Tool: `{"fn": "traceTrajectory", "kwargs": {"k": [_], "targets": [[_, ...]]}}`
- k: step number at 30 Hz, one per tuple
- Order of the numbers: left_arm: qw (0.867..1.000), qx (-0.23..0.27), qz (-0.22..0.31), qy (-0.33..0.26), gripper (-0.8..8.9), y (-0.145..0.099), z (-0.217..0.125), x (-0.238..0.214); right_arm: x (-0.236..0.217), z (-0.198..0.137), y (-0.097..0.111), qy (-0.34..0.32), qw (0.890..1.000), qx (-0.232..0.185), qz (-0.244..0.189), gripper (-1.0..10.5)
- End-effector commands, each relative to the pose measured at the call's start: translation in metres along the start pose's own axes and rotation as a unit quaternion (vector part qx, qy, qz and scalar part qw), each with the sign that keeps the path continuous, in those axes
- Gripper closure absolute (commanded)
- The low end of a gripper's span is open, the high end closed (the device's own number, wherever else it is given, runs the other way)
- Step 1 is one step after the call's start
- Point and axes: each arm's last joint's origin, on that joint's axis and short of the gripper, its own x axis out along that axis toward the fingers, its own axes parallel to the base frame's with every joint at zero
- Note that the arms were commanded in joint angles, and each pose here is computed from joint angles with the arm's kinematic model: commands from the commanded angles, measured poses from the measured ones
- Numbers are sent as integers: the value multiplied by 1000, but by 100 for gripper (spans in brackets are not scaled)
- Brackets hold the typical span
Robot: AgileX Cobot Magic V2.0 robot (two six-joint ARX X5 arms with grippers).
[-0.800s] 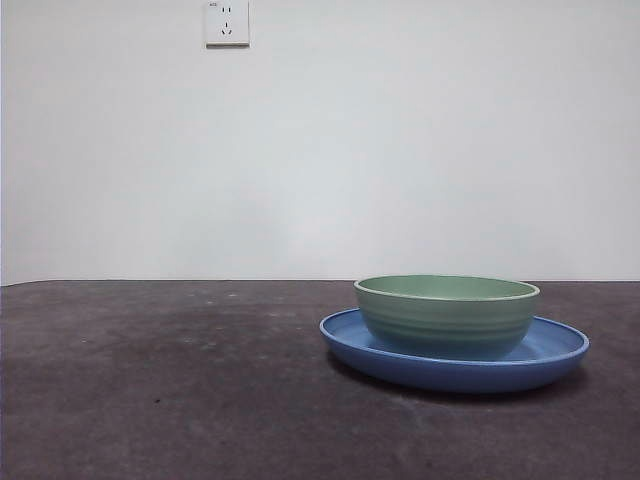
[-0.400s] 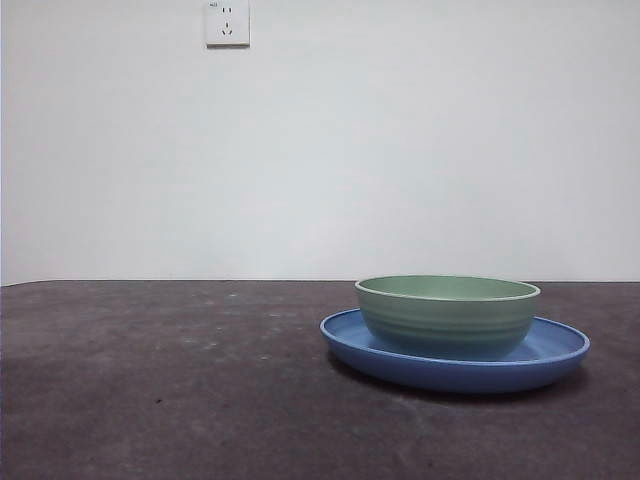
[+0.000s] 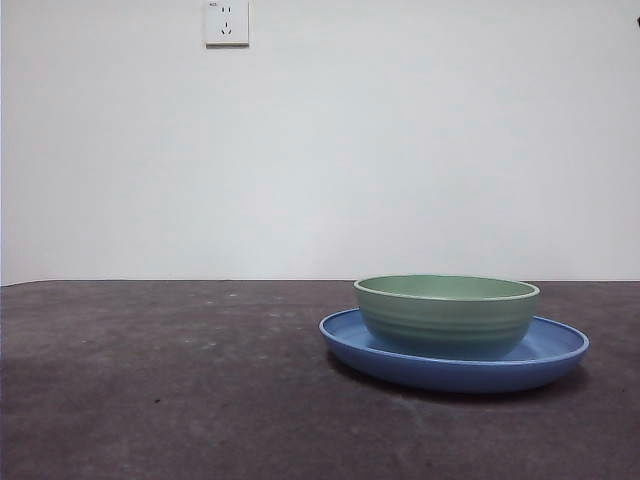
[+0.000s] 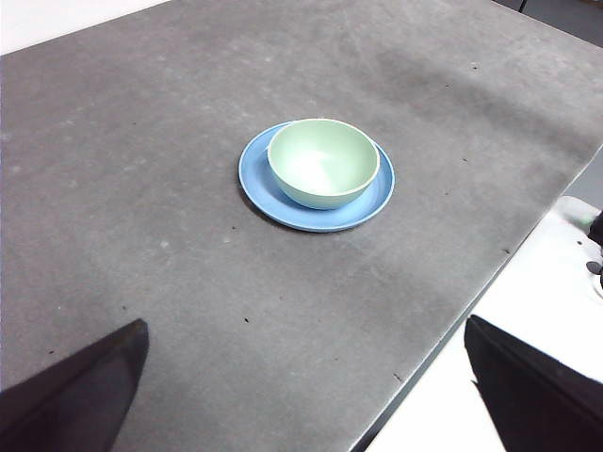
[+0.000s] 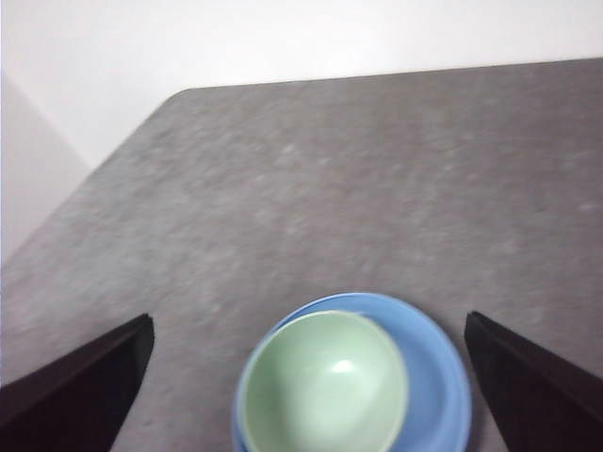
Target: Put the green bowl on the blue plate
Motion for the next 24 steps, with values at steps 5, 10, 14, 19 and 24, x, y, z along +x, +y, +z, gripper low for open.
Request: {"fn": "traceTrajectory", "kwargs": {"k": [5,10,14,19,24], "targets": [[1000,5,0,-12,31,0,4,-3,14,-3,-7,49,996,76,-12,348],[1000,5,0,-12,31,0,4,-3,45,-12,-25,126,984,121,-34,439],[1000,5,0,-11,31,0,3,-3,73,-20,-42,173,975,134,-46,464],[1000,5,0,-12,31,0,4,-3,104,-36,-64,236,957,159,-64,464],[1000,5,0,-12,31,0,4,-3,127,-53,-88,279,937,193,-84,464]]}}
